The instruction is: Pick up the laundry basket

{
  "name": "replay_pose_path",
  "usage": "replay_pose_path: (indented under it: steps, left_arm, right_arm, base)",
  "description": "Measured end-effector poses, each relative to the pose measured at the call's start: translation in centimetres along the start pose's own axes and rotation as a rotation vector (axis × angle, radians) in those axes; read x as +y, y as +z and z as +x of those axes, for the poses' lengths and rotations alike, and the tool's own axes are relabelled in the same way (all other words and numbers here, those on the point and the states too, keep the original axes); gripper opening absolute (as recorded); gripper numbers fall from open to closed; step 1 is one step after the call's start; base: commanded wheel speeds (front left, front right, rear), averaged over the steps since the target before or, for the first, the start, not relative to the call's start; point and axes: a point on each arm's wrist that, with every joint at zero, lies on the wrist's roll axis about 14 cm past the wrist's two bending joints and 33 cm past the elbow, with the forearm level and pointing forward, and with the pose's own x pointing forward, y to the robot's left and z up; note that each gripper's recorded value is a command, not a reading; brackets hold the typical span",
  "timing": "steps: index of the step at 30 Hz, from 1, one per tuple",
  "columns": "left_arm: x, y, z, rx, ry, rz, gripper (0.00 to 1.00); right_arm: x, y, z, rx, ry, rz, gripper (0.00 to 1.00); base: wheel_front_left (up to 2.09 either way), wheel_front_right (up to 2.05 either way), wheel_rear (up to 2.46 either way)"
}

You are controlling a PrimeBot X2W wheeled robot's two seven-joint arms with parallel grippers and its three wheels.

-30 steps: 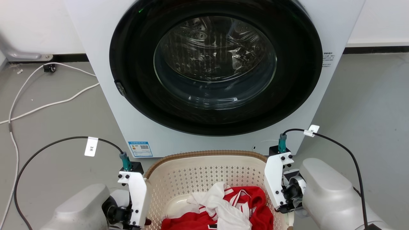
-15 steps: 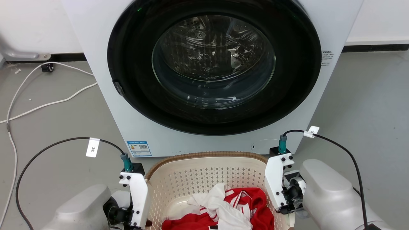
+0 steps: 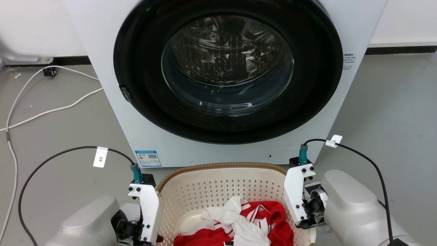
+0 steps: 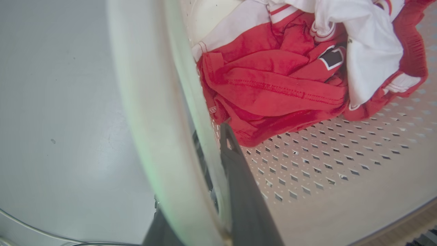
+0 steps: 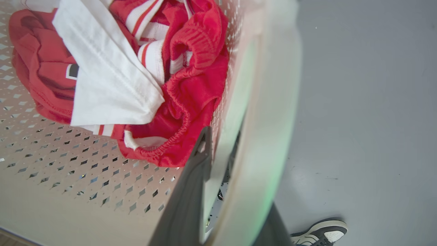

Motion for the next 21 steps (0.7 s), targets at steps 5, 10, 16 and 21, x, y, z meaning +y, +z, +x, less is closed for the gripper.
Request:
replay_pose_path:
  steps: [5,10,16,21]
  left_arm:
    - [0.05,0.06,-0.06,0.002,0.002,0.0,0.0]
    - [0.1,0.02,-0.07,0.002,0.004,0.0,0.0]
    - [0.24,0.03,-0.16,0.001,0.008,-0.002,0.0]
    - [0.32,0.04,-0.21,0.001,0.01,-0.005,0.0]
  right_arm:
    - [-0.07,-0.03,0.05,-0.001,-0.001,0.003,0.0]
    - [-0.05,0.04,0.08,0.001,-0.001,0.004,0.0]
    - [0.03,0.11,0.1,0.0,0.0,0.001,0.0]
    - [0.19,0.19,0.06,-0.003,0.005,0.0,0.0]
  base:
    - [0.0,0.0,0.0]
    - [0.0,0.0,0.0]
    - [0.0,0.0,0.0]
    - [0.0,0.0,0.0]
